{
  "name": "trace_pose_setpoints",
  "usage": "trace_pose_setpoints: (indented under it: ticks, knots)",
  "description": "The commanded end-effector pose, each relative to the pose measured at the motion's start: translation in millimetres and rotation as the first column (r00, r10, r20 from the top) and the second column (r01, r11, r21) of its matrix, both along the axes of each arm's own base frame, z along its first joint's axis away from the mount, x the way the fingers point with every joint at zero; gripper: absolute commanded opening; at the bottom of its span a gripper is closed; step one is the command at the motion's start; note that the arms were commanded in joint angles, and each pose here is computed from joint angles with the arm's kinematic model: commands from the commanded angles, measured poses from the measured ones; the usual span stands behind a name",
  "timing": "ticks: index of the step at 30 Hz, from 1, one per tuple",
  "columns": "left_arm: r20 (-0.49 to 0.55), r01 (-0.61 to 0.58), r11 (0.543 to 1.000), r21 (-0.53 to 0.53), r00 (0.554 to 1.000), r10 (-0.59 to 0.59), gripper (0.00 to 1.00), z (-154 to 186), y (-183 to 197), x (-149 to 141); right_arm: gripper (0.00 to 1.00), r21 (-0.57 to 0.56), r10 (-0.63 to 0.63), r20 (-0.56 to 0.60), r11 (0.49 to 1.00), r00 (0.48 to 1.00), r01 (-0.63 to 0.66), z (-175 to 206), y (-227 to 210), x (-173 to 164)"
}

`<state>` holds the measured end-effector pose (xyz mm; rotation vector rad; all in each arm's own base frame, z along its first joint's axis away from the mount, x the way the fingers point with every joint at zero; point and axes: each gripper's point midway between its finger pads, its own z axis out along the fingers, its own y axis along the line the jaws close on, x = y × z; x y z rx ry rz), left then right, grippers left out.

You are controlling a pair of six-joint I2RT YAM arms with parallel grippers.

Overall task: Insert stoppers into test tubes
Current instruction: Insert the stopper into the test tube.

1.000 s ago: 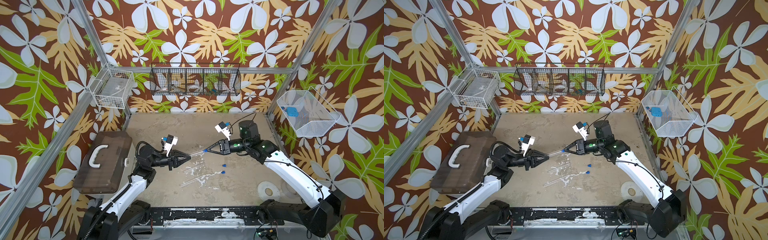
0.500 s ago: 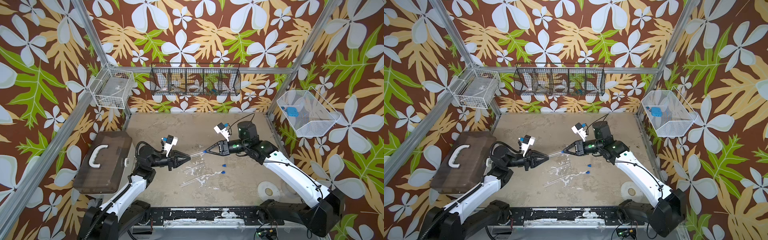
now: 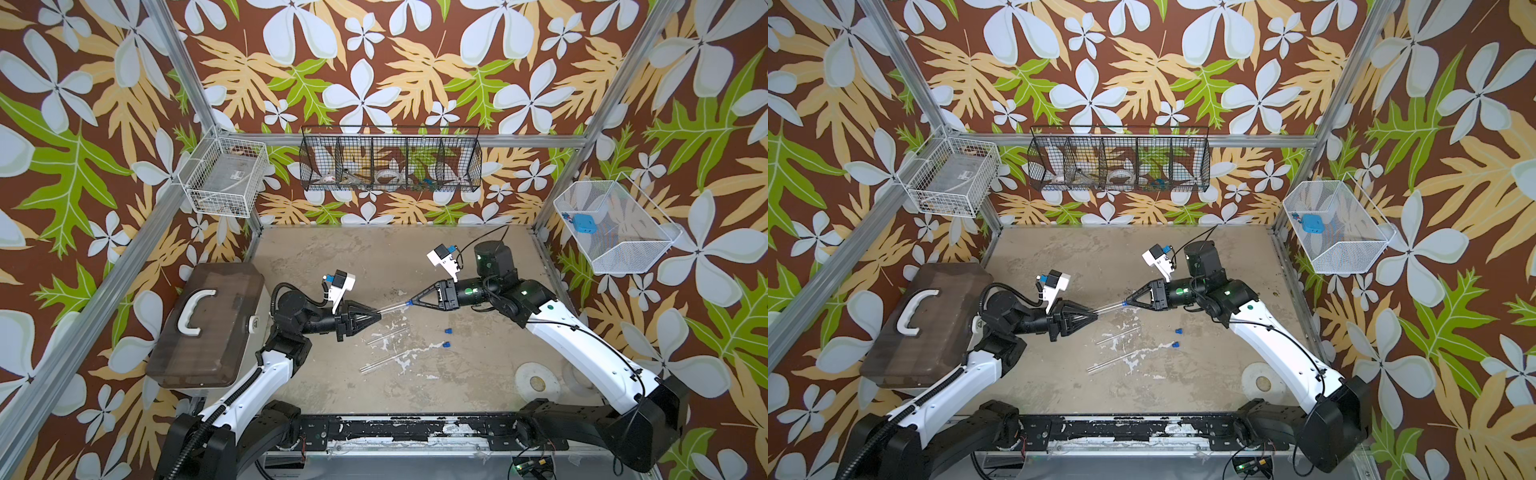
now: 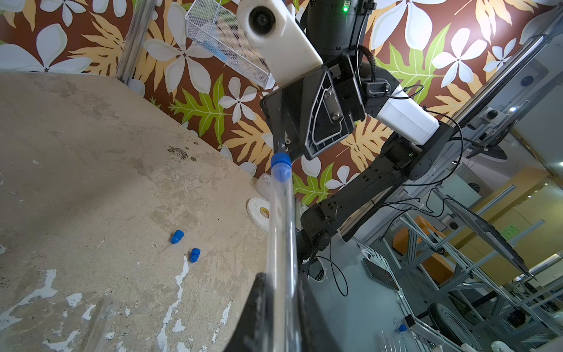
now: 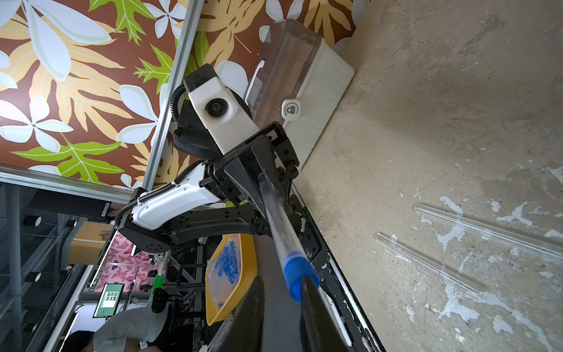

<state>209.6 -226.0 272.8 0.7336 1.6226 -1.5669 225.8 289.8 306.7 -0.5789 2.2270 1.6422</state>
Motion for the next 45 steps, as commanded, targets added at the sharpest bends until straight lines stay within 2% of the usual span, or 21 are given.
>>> trace_pose_setpoints:
  ticks: [1, 15, 19, 24, 39, 45]
  knots:
    - [0.047, 0.003, 1.0, -0.011, 0.999, -0.002, 0.0, 6.7, -0.3, -0.8, 0.22, 0.012, 0.023, 0.009, 1.0, 1.0, -0.023, 2.6, 2.5, -4.5]
    - [0.048, 0.008, 1.0, -0.012, 0.999, -0.007, 0.0, 7.5, -0.5, -1.5, 0.16, 0.022, 0.061, -0.002, 0.998, 0.998, -0.061, 0.7, 11.3, -10.2]
    - [0.046, 0.008, 1.0, -0.012, 0.999, -0.008, 0.0, 7.0, -0.8, -1.4, 0.13, 0.027, 0.069, -0.002, 0.997, 0.998, -0.068, 1.0, 13.2, -11.1]
    - [0.052, 0.011, 1.0, -0.01, 0.999, -0.01, 0.0, 6.3, -1.0, -2.4, 0.0, 0.037, 0.081, 0.002, 0.996, 0.997, -0.081, 2.2, 14.5, -13.0]
    - [0.111, 0.088, 0.996, 0.001, 0.99, -0.088, 0.0, 7.7, -2.8, -16.7, 0.0, 0.06, 0.203, 0.04, 0.977, 0.978, -0.205, -3.6, 16.3, -30.0]
    - [0.122, 0.102, 0.994, 0.041, 0.987, -0.107, 0.0, 0.7, -4.0, -16.5, 0.0, 0.061, 0.241, 0.051, 0.968, 0.969, -0.244, -6.4, 18.4, -33.0]
